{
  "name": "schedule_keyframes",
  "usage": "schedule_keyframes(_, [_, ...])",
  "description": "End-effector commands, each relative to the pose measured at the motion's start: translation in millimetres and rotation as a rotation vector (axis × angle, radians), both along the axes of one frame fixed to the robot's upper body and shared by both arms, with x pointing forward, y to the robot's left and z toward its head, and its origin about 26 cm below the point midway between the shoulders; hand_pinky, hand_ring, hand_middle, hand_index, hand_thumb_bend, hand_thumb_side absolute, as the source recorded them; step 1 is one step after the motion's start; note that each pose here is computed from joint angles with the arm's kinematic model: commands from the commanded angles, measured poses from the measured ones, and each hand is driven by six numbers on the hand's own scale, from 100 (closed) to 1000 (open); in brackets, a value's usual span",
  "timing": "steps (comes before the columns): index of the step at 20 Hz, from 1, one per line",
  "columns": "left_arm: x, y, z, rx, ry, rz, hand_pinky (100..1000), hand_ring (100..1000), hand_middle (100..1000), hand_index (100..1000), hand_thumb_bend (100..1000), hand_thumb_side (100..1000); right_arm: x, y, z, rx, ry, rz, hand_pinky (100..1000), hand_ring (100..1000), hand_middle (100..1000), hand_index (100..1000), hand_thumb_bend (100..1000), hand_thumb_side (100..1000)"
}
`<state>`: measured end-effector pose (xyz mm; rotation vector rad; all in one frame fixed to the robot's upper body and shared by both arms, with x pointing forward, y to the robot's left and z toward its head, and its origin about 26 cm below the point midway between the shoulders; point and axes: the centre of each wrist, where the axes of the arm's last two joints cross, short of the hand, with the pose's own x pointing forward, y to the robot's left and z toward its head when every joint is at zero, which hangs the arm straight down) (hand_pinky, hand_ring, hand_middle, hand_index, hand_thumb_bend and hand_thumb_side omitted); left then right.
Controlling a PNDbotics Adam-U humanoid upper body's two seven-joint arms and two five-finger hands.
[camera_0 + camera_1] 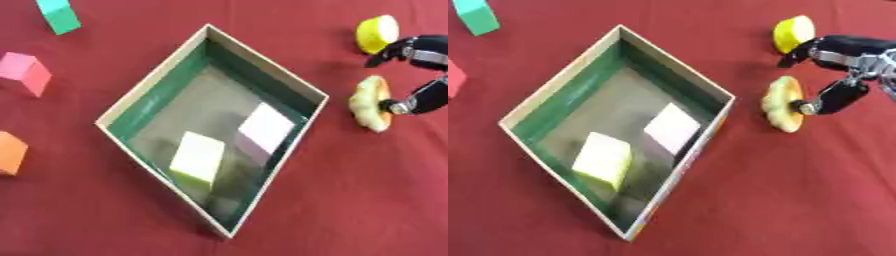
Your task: Pick up objects on the table and place them in the box.
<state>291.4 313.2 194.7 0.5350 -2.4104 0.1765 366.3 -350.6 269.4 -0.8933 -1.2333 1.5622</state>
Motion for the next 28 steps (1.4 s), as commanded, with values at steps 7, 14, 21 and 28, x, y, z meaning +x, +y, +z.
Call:
schedule_keyframes(7, [-2.3, -1, 8.4, 0.007, -0.032, -0.009, 729, 564, 562, 793, 100, 347, 5.8, -4, 4.6, -0.01, -0.045, 0.011, 841, 803, 530, 664, 323, 100])
schedule_keyframes(14, [-2.6, 0, 7.9, 0.007, -0.031, -0.005, 730, 566, 563, 793, 100, 348, -1.1, 1, 13.7, 0.095, -0.154, 0.041, 807, 671, 326, 434, 161, 100])
schedule_keyframes(21, [-2.9, 1, 8.6, 0.015, -0.033, 0.004, 731, 565, 564, 793, 104, 341, -18.4, 10, 33.0, 0.122, -0.215, 0.091, 806, 643, 310, 422, 109, 100])
schedule_keyframes(28, [-3.3, 2, 8.9, 0.026, -0.031, 0.008, 732, 567, 566, 793, 112, 336, -47.0, 44, 68.1, 0.111, -0.282, 0.232, 810, 646, 323, 438, 122, 100])
